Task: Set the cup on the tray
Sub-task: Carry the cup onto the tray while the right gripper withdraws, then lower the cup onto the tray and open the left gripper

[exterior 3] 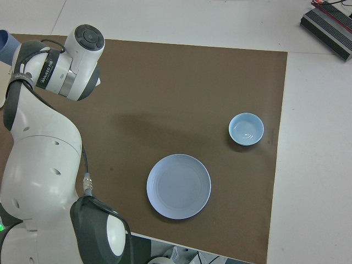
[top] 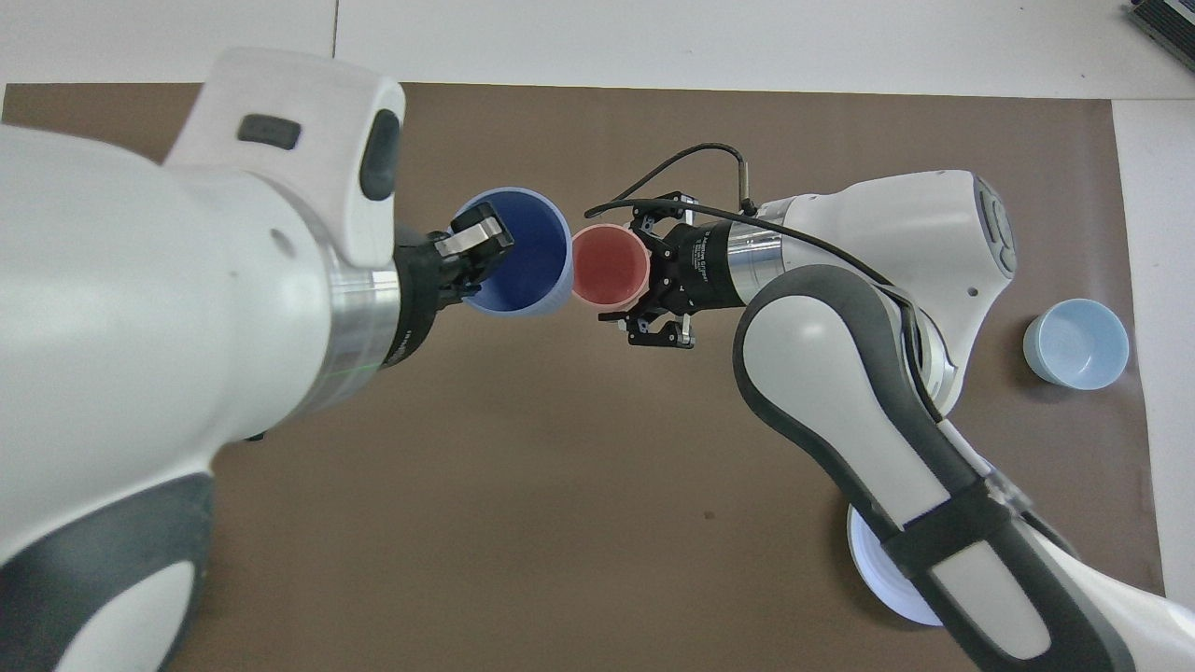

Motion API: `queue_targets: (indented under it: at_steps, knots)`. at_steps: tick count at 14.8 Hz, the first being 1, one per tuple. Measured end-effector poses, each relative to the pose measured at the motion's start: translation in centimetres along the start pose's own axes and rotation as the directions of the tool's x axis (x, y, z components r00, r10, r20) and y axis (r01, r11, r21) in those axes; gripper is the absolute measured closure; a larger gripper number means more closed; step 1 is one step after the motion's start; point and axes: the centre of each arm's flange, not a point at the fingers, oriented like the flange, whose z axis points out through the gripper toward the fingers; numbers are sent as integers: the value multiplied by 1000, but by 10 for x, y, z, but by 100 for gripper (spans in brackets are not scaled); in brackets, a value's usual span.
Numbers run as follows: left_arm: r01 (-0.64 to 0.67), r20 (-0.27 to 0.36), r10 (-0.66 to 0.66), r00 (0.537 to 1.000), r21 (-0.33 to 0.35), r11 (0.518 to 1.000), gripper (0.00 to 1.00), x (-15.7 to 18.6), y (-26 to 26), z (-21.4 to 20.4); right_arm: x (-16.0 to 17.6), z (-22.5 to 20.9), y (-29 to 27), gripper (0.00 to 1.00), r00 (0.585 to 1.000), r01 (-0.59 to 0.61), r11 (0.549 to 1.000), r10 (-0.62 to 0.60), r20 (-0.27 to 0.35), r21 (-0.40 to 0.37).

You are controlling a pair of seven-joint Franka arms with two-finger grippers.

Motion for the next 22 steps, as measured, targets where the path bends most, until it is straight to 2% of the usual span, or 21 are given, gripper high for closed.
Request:
queue_targets:
  at_steps: [2, 4, 7, 10, 15, 19, 22]
  knots:
    - [52, -37, -52, 998, -4, 999, 95, 27, -27, -25, 25, -16, -13, 23, 999, -40, 999, 40, -6, 28]
    - [52, -59, -50, 997, 31, 998, 95, 61, -62, -31, 65, -32, -24, 23, 997, -69, 996, 71, -21, 52]
    - [-61, -47, 68, 997, 132, 989, 95, 138, -149, -11, 136, -50, -34, 23, 996, -74, 995, 77, -51, 70]
    - [-192, -3, 196, 981, 181, 965, 95, 196, -233, 24, 202, -67, -43, 23, 992, -98, 991, 105, -70, 88]
    - [-369, 31, 371, 928, 205, 906, 95, 222, -321, 136, 292, -98, -49, 23, 987, -139, 985, 146, -71, 101]
    - [-402, 45, 402, 915, 209, 891, 95, 234, -368, 201, 352, -118, -44, 23, 987, -145, 985, 151, -58, 93]
    - [-421, 43, 422, 906, 207, 883, 95, 243, -383, 234, 378, -130, -42, 23, 984, -166, 981, 172, -50, 102]
